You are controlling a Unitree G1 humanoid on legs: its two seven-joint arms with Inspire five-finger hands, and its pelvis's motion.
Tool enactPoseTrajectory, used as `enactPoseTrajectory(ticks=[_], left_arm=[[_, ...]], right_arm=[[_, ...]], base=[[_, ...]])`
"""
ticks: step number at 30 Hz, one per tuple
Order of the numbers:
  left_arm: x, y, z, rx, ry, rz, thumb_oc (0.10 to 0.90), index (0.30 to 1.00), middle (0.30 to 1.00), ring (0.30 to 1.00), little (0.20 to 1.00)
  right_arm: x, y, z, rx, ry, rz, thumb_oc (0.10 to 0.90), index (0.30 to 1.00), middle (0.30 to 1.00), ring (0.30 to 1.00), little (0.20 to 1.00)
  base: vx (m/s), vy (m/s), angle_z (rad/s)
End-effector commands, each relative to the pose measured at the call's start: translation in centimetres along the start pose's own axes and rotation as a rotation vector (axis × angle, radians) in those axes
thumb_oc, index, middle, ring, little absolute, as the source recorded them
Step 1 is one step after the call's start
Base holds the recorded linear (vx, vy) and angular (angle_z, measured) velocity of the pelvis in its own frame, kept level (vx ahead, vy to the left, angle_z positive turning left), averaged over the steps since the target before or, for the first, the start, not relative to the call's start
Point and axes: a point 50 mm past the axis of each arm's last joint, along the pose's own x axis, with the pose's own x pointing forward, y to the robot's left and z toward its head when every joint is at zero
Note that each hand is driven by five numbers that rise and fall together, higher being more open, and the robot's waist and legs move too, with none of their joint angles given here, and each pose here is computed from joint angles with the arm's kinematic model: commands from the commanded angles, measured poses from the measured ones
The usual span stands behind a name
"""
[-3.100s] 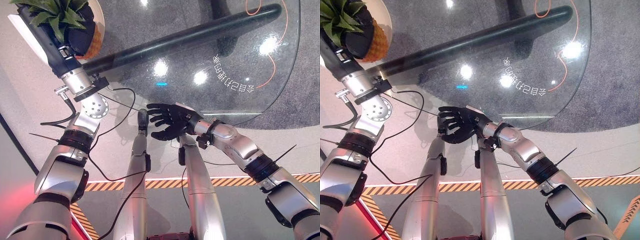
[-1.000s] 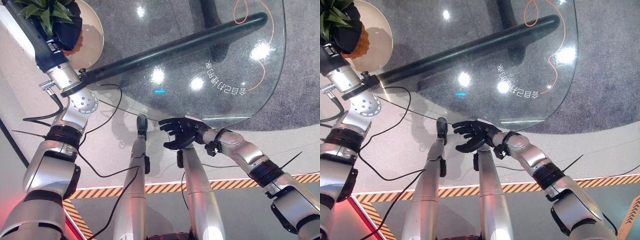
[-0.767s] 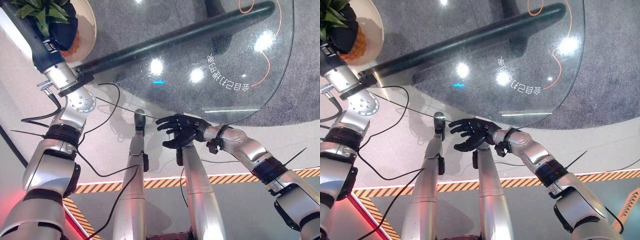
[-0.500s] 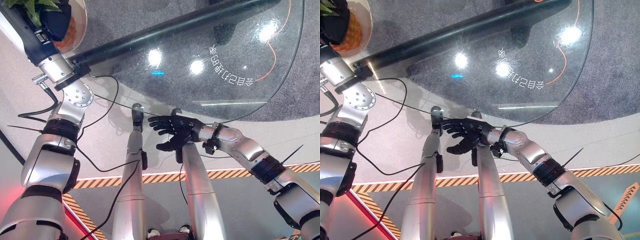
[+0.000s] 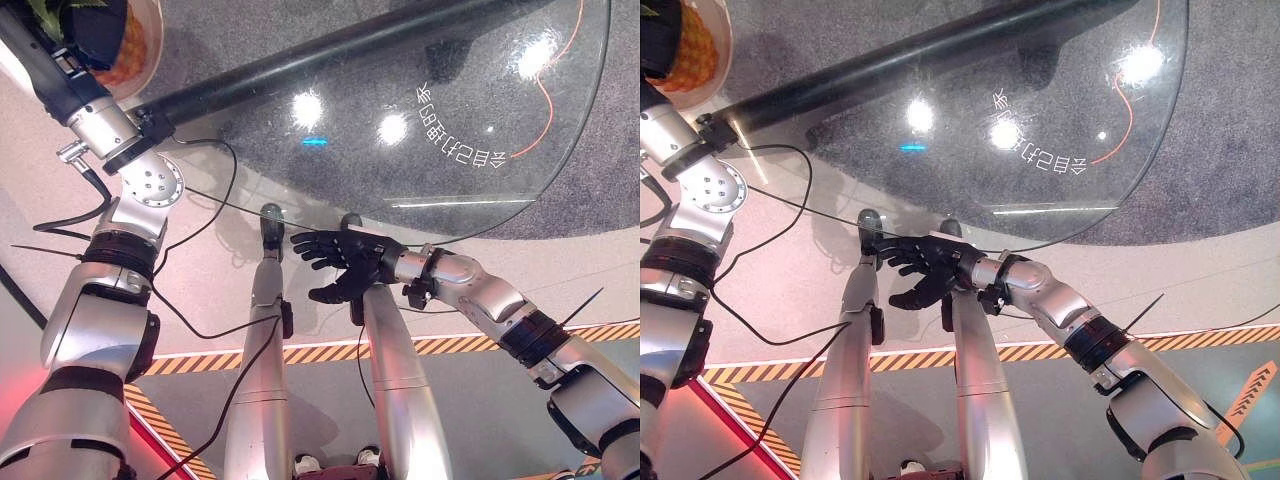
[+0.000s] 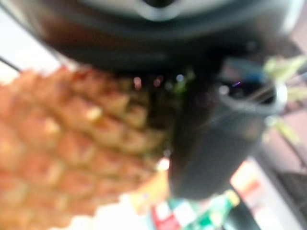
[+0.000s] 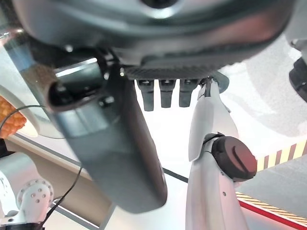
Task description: Pick up the fruit to the plate
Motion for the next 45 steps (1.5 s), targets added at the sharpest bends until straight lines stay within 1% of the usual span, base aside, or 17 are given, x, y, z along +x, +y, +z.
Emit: enactPoseTrajectory(ticks=[1, 7, 12, 18, 28, 31, 36, 45], left_arm=[[3.2, 0.3, 2.4, -0.121, -0.103, 0.117, 0.800, 0.900, 0.900, 0.900, 0.900], [3.1, 0.4, 2.3, -0.124, -0.089, 0.117, 0.800, 0.900, 0.900, 0.900, 0.900], [2.7, 0.3, 2.1, -0.128, -0.076, 0.066, 0.800, 0.900, 0.900, 0.900, 0.900], [1.7, 0.6, 1.4, -0.128, -0.034, 0.016, 0.800, 0.900, 0.900, 0.900, 0.900], [-0.9, 1.5, -0.2, -0.165, 0.079, -0.098, 0.800, 0.900, 0.900, 0.900, 0.900], [-2.4, 2.4, -0.9, -0.176, 0.114, -0.134, 0.800, 0.900, 0.900, 0.900, 0.900], [-4.3, 3.2, -1.4, -0.184, 0.160, -0.178, 0.800, 0.900, 0.900, 0.900, 0.900], [-6.4, 4.6, -2.4, -0.186, 0.265, -0.193, 0.800, 0.900, 0.900, 0.900, 0.900]], right_arm=[[-1.3, -2.0, -0.7, 0.036, 0.015, -0.126, 0.800, 0.900, 0.900, 0.900, 0.900], [-1.3, -1.9, -0.7, 0.039, 0.012, -0.129, 0.800, 0.900, 0.900, 0.900, 0.900], [-1.3, -1.5, -1.1, 0.051, 0.010, -0.128, 0.800, 0.900, 0.900, 0.900, 0.900], [-1.5, -1.0, -1.7, 0.061, 0.009, -0.125, 0.800, 0.900, 0.900, 0.900, 0.900], [-1.8, -0.2, -2.4, 0.068, 0.007, -0.134, 0.800, 0.900, 0.900, 0.900, 0.900], [-2.3, -0.1, -2.7, 0.068, 0.010, -0.140, 0.800, 0.900, 0.900, 0.900, 0.900], [-2.8, 0.4, -3.2, 0.060, 0.013, -0.139, 0.800, 0.900, 0.900, 0.900, 0.900], [-3.6, 0.8, -3.9, 0.064, 0.017, -0.148, 0.800, 0.900, 0.900, 0.900, 0.900]], base=[[0.00, 0.000, 0.00], [0.00, -0.006, 0.00], [-0.02, -0.037, 0.01], [0.00, -0.005, 0.00], [0.00, -0.010, -0.01], [0.00, 0.000, 0.00], [0.00, 0.000, 0.00], [0.00, -0.007, -0.01]])
